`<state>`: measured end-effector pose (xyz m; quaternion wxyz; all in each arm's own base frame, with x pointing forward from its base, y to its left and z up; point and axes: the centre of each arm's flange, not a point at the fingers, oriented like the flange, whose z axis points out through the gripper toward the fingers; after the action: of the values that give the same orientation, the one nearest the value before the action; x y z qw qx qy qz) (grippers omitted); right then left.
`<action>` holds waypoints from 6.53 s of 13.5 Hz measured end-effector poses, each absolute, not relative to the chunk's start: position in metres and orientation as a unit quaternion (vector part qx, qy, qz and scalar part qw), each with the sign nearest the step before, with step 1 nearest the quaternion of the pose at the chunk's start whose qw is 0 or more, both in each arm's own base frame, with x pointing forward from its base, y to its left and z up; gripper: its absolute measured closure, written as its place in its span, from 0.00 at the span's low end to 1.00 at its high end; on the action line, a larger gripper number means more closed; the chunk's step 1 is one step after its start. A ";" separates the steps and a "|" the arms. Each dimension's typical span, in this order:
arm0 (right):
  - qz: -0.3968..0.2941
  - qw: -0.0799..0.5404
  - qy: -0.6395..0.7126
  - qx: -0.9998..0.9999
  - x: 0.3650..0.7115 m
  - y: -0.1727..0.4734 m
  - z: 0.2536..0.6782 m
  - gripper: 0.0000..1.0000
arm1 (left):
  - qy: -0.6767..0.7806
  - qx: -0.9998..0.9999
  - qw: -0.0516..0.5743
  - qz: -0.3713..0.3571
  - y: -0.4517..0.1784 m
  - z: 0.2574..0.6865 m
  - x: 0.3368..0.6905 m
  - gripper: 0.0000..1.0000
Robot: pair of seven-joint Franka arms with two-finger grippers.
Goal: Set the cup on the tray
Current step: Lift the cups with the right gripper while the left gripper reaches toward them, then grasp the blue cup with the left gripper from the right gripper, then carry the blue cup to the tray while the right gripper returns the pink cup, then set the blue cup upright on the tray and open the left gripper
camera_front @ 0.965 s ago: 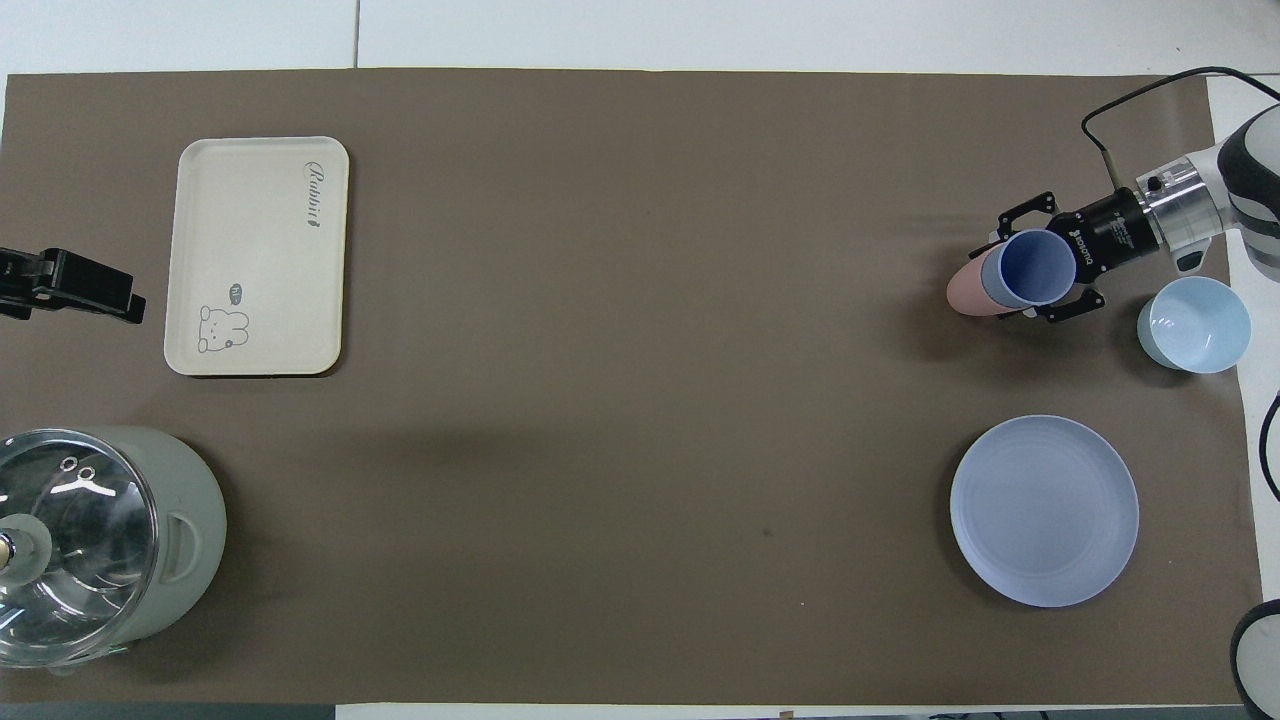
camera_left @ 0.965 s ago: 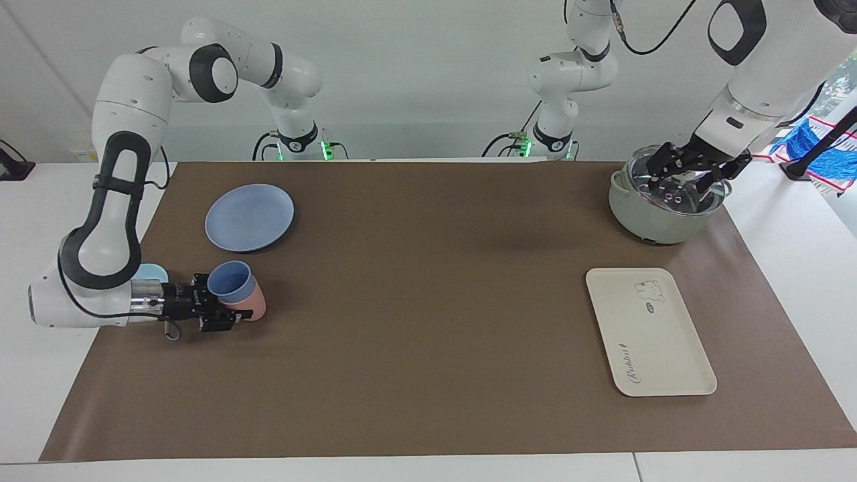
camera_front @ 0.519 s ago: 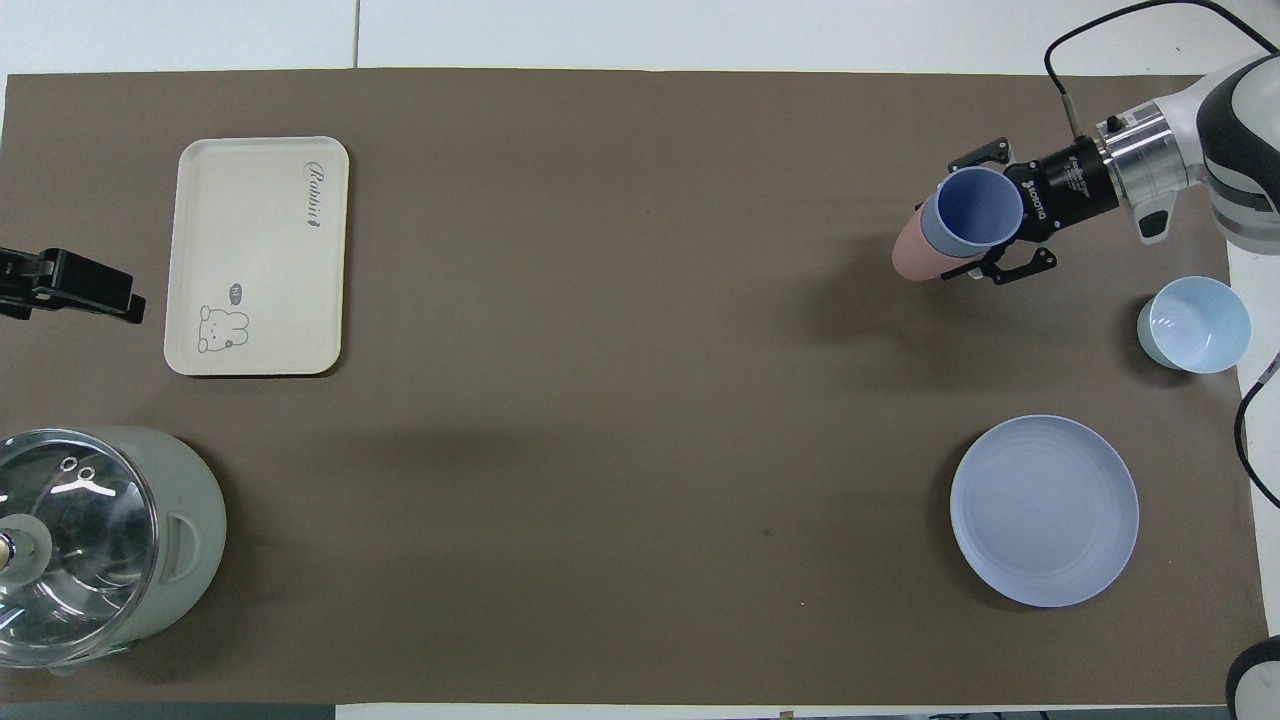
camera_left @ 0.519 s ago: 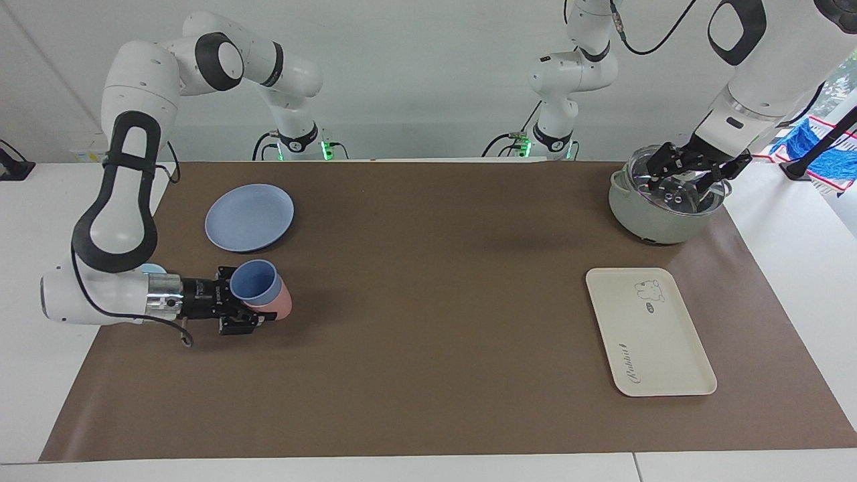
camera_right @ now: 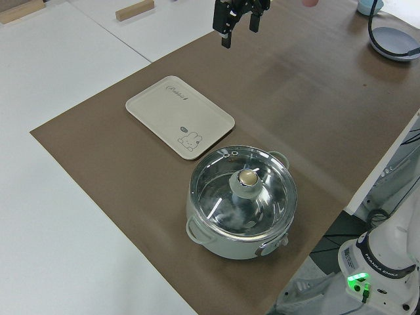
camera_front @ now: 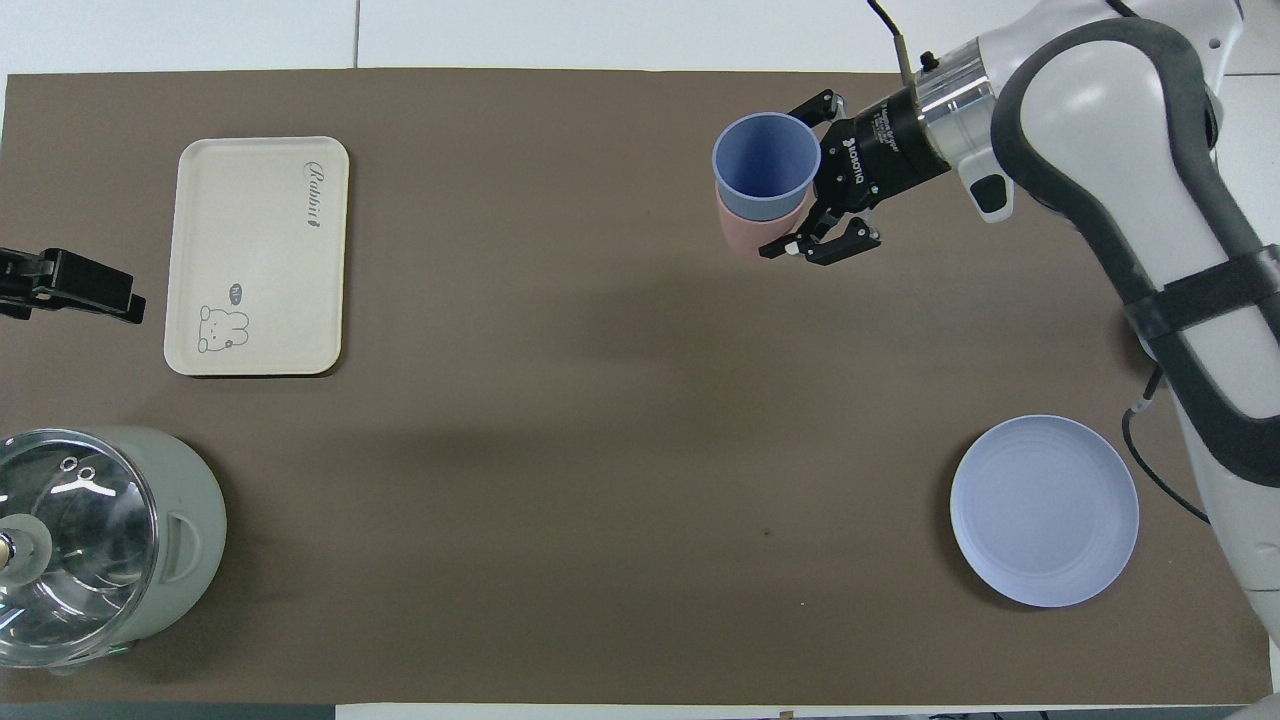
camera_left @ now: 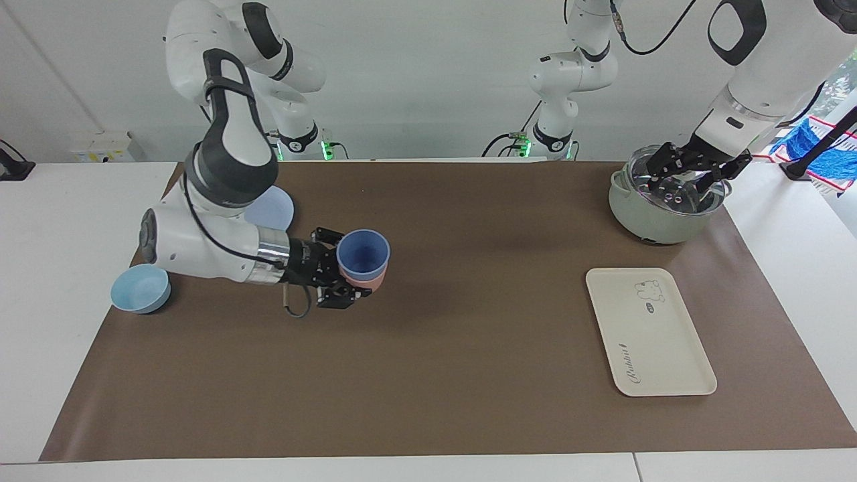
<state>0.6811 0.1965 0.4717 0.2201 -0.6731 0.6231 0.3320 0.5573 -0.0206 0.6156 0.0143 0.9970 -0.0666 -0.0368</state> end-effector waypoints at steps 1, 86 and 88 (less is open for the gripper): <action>0.329 0.219 0.630 -0.668 0.676 0.218 0.479 0.20 | -0.067 0.997 0.019 -0.037 -0.023 0.616 0.557 0.00; 0.364 0.288 0.485 -0.741 0.658 -0.170 0.255 0.00 | 0.010 0.999 0.041 0.017 0.010 0.503 0.646 0.00; 0.347 0.284 0.484 -0.752 0.662 -0.173 0.276 0.00 | 0.004 0.999 0.039 0.001 0.010 0.535 0.632 0.00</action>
<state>0.6617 -0.1729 0.2756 0.2841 -0.7517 0.4836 0.3467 0.6318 0.0101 0.5353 0.0394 0.9992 0.0037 0.0009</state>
